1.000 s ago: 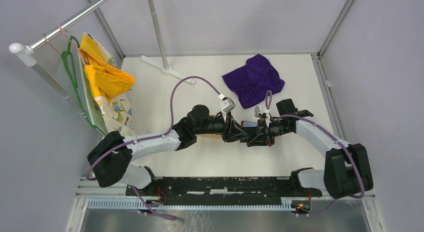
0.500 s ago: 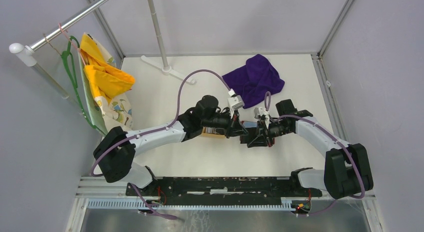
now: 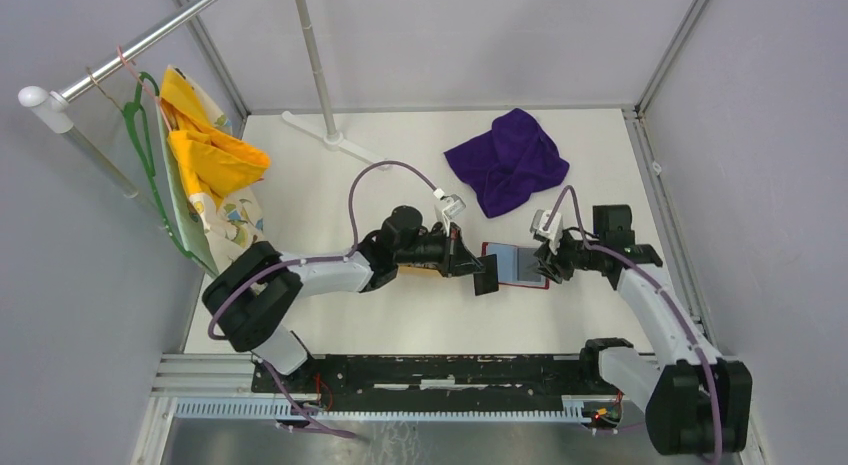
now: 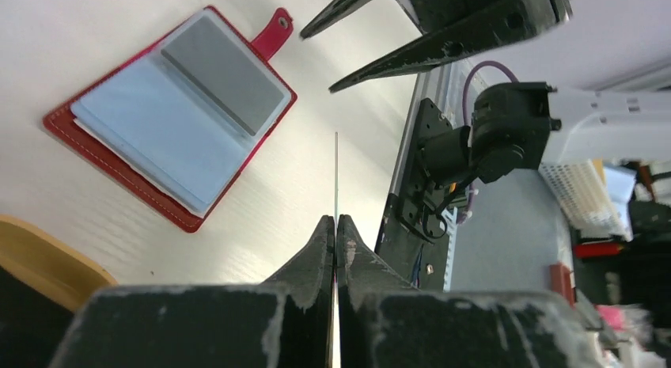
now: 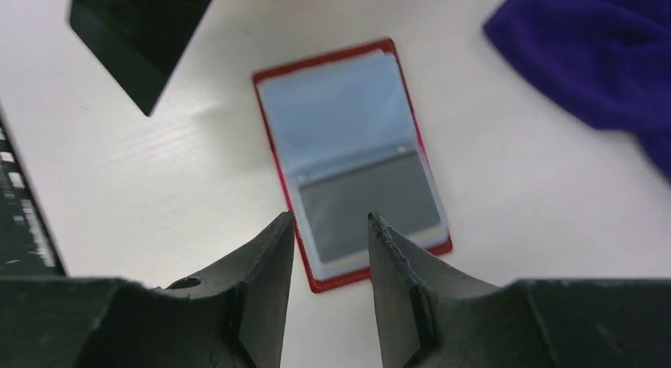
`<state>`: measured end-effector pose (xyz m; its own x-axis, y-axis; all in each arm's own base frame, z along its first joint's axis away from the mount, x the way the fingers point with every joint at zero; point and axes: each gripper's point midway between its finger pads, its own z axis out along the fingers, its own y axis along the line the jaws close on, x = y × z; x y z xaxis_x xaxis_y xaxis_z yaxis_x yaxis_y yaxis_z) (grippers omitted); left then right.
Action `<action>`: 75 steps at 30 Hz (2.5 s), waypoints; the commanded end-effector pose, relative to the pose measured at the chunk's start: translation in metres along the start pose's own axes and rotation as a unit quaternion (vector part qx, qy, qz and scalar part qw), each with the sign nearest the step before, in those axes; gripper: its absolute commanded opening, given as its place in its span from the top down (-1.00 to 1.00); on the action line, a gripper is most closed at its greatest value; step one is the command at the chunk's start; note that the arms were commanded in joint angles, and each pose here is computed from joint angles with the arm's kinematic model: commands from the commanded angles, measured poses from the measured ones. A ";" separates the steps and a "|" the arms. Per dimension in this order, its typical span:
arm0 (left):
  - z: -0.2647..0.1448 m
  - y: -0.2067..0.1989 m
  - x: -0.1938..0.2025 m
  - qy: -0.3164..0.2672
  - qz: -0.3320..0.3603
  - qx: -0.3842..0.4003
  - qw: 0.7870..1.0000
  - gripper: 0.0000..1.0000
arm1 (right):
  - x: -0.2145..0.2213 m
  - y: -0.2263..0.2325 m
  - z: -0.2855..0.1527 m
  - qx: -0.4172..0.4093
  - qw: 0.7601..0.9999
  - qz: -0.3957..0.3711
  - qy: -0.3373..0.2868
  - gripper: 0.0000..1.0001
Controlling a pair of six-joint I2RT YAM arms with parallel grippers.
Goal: Put the credit cards into the card holder
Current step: Insert the credit card into the card holder.
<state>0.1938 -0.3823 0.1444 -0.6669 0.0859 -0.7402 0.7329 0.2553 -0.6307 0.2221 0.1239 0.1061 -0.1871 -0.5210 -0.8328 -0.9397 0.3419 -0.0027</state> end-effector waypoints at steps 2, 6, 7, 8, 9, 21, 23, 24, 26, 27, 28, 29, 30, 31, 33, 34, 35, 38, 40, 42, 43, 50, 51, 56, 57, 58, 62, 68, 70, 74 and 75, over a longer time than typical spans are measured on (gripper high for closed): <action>0.026 -0.001 -0.022 -0.036 -0.066 0.024 0.997 0.96 | 0.036 -0.052 -0.021 0.178 0.980 -0.027 0.080 0.10; 0.043 0.019 -0.020 -0.030 -0.095 -0.002 0.995 0.96 | 0.045 -0.052 -0.016 0.171 0.981 -0.002 0.090 0.15; 0.047 0.024 -0.019 -0.029 -0.101 -0.010 0.994 0.96 | 0.046 -0.050 -0.013 0.162 0.983 0.005 0.089 0.17; 0.050 0.030 -0.018 -0.030 -0.107 -0.017 0.994 0.96 | 0.048 -0.049 -0.011 0.157 0.984 0.010 0.088 0.19; 0.055 0.036 -0.016 -0.029 -0.115 -0.025 0.993 0.96 | 0.049 -0.048 -0.009 0.153 0.984 0.015 0.087 0.24; 0.081 0.073 -0.021 -0.046 -0.148 -0.077 0.985 0.96 | 0.073 -0.046 0.005 0.143 0.979 0.038 0.142 0.33; 0.084 0.077 -0.023 -0.050 -0.148 -0.084 0.984 0.96 | 0.076 -0.046 0.006 0.144 0.978 0.040 0.148 0.33; 0.087 0.079 -0.024 -0.050 -0.149 -0.084 0.984 0.96 | 0.078 -0.046 0.006 0.144 0.977 0.042 0.152 0.33; 0.091 0.080 -0.024 -0.050 -0.154 -0.082 0.983 0.97 | 0.082 -0.046 0.006 0.145 0.975 0.045 0.160 0.33; 0.092 0.080 -0.025 -0.051 -0.156 -0.079 0.983 0.96 | 0.083 -0.047 0.006 0.146 0.975 0.046 0.163 0.32; 0.094 0.081 -0.025 -0.051 -0.158 -0.079 0.983 0.96 | 0.084 -0.047 0.006 0.146 0.974 0.047 0.166 0.33; 0.095 0.083 -0.025 -0.051 -0.158 -0.081 0.983 0.96 | 0.085 -0.046 0.006 0.145 0.974 0.048 0.167 0.33; 0.095 0.084 -0.024 -0.051 -0.159 -0.082 0.983 0.96 | 0.086 -0.046 0.006 0.144 0.974 0.049 0.169 0.33; 0.096 0.085 -0.024 -0.050 -0.159 -0.084 0.982 0.96 | 0.087 -0.046 0.006 0.145 0.973 0.049 0.170 0.33; 0.097 0.088 -0.022 -0.047 -0.159 -0.089 0.982 0.96 | 0.087 -0.047 0.005 0.147 0.973 0.050 0.172 0.33; 0.097 0.089 -0.021 -0.046 -0.159 -0.090 0.982 0.96 | 0.088 -0.047 0.005 0.147 0.972 0.049 0.174 0.33; 0.097 0.089 -0.021 -0.045 -0.160 -0.092 0.982 0.96 | 0.089 -0.047 0.005 0.148 0.972 0.050 0.175 0.33; 0.096 0.091 -0.018 -0.041 -0.161 -0.097 0.981 0.96 | 0.091 -0.047 0.005 0.148 0.971 0.052 0.180 0.33; 0.095 0.092 -0.016 -0.038 -0.161 -0.100 0.981 0.96 | 0.092 -0.047 0.005 0.148 0.970 0.053 0.183 0.33; 0.093 0.093 -0.014 -0.037 -0.161 -0.104 0.981 0.96 | 0.092 -0.047 0.005 0.148 0.970 0.053 0.184 0.33; 0.092 0.093 -0.013 -0.037 -0.161 -0.106 0.981 0.96 | 0.093 -0.047 0.005 0.148 0.970 0.053 0.184 0.33; 0.089 0.092 -0.012 -0.035 -0.161 -0.107 0.981 0.96 | 0.093 -0.046 0.006 0.147 0.970 0.053 0.185 0.33; 0.088 0.091 -0.012 -0.036 -0.160 -0.107 0.981 0.96 | 0.093 -0.046 0.005 0.147 0.970 0.053 0.185 0.33; 0.086 0.091 -0.011 -0.036 -0.161 -0.110 0.980 0.96 | 0.094 -0.046 0.006 0.146 0.970 0.053 0.186 0.34; 0.086 0.091 -0.011 -0.035 -0.162 -0.111 0.980 0.96 | 0.093 -0.045 0.006 0.145 0.970 0.053 0.186 0.34; 0.086 0.091 -0.010 -0.034 -0.162 -0.111 0.980 0.96 | 0.093 -0.046 0.006 0.146 0.970 0.052 0.185 0.34; 0.085 0.092 -0.009 -0.033 -0.163 -0.113 0.980 0.96 | 0.093 -0.045 0.006 0.145 0.970 0.053 0.186 0.34; 0.083 0.094 -0.008 -0.032 -0.163 -0.116 0.979 0.96 | 0.094 -0.045 0.006 0.145 0.970 0.053 0.188 0.34; 0.083 0.094 -0.007 -0.031 -0.163 -0.116 0.979 0.97 | 0.094 -0.045 0.007 0.144 0.970 0.052 0.188 0.34; 0.081 0.095 -0.006 -0.030 -0.163 -0.119 0.979 0.96 | 0.095 -0.045 0.007 0.144 0.970 0.053 0.189 0.34; 0.081 0.095 -0.005 -0.030 -0.163 -0.119 0.979 0.96 | 0.095 -0.045 0.007 0.144 0.970 0.053 0.189 0.34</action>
<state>0.2745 -0.4379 0.0507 -0.8614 -0.0642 -0.5039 0.4120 0.4921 -0.7669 0.2435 0.0624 0.0220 -0.4262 -0.7078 -0.5634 -0.8061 0.5798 -0.1185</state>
